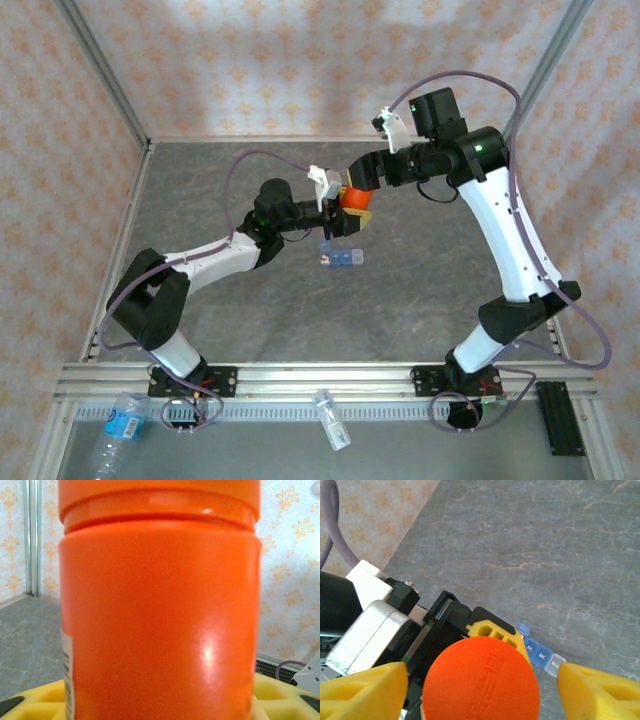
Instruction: Sort the pills into containers
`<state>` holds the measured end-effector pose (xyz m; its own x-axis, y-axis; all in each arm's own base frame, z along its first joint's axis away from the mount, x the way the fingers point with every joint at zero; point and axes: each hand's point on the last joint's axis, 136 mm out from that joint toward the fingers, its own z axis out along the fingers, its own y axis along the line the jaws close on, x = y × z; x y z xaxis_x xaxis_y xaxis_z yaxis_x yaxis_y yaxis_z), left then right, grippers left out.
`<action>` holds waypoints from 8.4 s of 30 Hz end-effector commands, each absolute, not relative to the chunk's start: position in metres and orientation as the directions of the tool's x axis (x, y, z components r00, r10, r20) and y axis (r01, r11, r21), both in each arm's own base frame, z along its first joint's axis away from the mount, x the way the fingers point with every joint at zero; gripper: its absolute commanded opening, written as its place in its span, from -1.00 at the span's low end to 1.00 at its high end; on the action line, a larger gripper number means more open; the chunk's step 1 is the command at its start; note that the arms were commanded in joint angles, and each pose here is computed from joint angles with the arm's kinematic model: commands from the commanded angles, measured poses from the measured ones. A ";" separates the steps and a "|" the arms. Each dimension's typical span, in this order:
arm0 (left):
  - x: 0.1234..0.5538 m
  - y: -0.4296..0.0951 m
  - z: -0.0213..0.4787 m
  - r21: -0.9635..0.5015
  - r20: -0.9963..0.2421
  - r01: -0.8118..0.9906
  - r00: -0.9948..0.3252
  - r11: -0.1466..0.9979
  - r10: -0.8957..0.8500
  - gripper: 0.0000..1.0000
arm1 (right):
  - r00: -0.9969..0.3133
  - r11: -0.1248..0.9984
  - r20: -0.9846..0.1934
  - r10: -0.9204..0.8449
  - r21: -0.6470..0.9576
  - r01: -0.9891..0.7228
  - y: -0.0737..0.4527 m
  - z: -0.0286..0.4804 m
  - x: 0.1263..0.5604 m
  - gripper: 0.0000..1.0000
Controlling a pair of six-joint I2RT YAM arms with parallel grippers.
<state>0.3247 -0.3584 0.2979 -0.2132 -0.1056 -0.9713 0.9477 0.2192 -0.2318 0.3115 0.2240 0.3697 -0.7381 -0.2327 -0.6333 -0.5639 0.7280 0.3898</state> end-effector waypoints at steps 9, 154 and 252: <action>0.325 -0.360 0.315 -0.195 -0.976 0.961 -0.172 0.194 -0.134 -1.00 | -0.744 0.716 -0.624 -0.239 0.404 -0.569 0.222 0.367 0.306 0.20; 0.330 -0.356 0.317 -0.186 -0.976 0.955 -0.152 0.230 -0.156 -1.00 | -0.781 0.655 -0.593 -0.197 0.513 -0.555 0.236 0.367 0.313 0.34; 0.342 -0.358 0.311 -0.211 -0.973 0.940 -0.175 0.268 -0.152 -0.69 | -0.799 0.701 -0.583 -0.149 0.508 -0.501 0.230 0.354 0.317 -0.40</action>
